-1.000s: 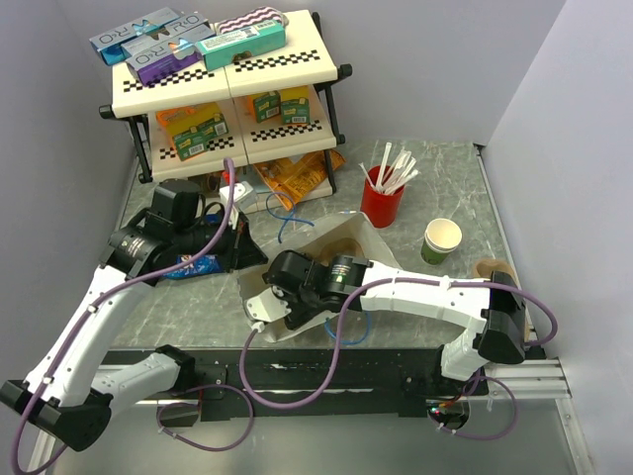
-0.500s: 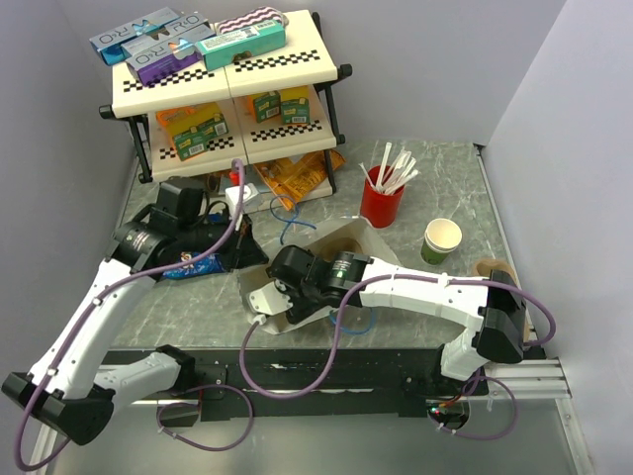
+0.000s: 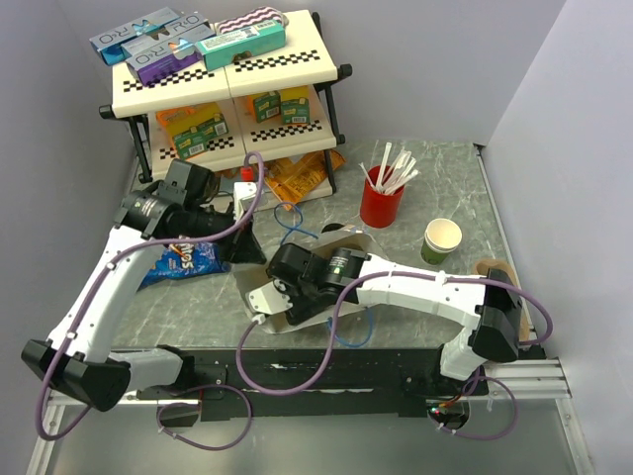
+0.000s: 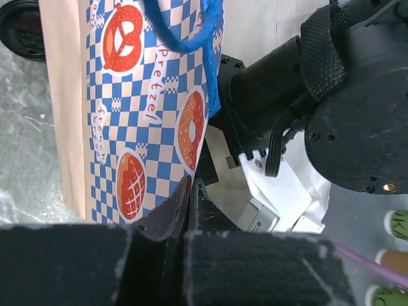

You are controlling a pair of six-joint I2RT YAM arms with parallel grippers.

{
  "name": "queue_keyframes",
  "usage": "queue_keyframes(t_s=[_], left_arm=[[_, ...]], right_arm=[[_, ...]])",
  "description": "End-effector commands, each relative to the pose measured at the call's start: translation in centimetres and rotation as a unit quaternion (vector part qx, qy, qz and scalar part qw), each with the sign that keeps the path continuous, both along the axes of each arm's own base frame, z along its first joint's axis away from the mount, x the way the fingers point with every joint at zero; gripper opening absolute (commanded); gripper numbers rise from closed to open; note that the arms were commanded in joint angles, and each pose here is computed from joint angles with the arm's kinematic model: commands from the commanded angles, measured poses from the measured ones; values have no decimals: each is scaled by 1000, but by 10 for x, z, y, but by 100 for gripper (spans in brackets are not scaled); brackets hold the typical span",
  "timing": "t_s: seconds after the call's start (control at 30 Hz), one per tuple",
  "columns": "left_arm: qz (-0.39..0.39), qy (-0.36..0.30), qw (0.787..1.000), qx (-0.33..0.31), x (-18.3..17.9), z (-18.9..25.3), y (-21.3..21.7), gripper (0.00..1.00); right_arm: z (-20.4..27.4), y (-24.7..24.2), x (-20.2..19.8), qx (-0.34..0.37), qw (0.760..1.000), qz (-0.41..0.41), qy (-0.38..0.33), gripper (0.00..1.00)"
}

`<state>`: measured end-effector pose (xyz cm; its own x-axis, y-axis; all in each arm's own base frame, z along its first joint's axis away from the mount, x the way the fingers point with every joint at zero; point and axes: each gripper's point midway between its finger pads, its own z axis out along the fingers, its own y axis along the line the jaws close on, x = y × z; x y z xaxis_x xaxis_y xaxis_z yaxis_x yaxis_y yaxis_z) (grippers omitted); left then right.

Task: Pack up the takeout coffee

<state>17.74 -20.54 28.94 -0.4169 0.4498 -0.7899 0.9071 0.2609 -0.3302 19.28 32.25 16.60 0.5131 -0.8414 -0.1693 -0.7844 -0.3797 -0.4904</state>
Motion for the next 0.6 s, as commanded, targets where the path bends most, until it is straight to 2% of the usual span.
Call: queue_keyframes(t_s=[0.0,0.07,0.13,0.23,0.27,0.33,0.37,0.57], left_arm=[[-36,30,999,-18,-11,9,-2,7],[-39,39,998,-15,-8,5,-3,28],[-37,38,998,-15,-5,4,-4,36],[-20,28,999,-18,5,5,-3,55],[-15,28,999,-20,7,6,-3,65],[-5,20,1000,-20,14,5,-1,74],[-1,19,1000,-23,15,6,-1,99],[31,9,999,-39,33,8,2,99]], right_arm=[[6,4,2,-4,1000,1,14,0],[6,5,5,-3,1000,1,12,0],[4,5,7,-3,1000,2,16,0],[-1,1,13,-4,1000,-3,31,0],[-3,0,15,-7,999,-5,34,0],[-4,-2,22,-7,999,-7,31,0],[-6,-1,23,-4,999,-5,33,0],[-14,-2,34,-6,998,-11,54,0]])
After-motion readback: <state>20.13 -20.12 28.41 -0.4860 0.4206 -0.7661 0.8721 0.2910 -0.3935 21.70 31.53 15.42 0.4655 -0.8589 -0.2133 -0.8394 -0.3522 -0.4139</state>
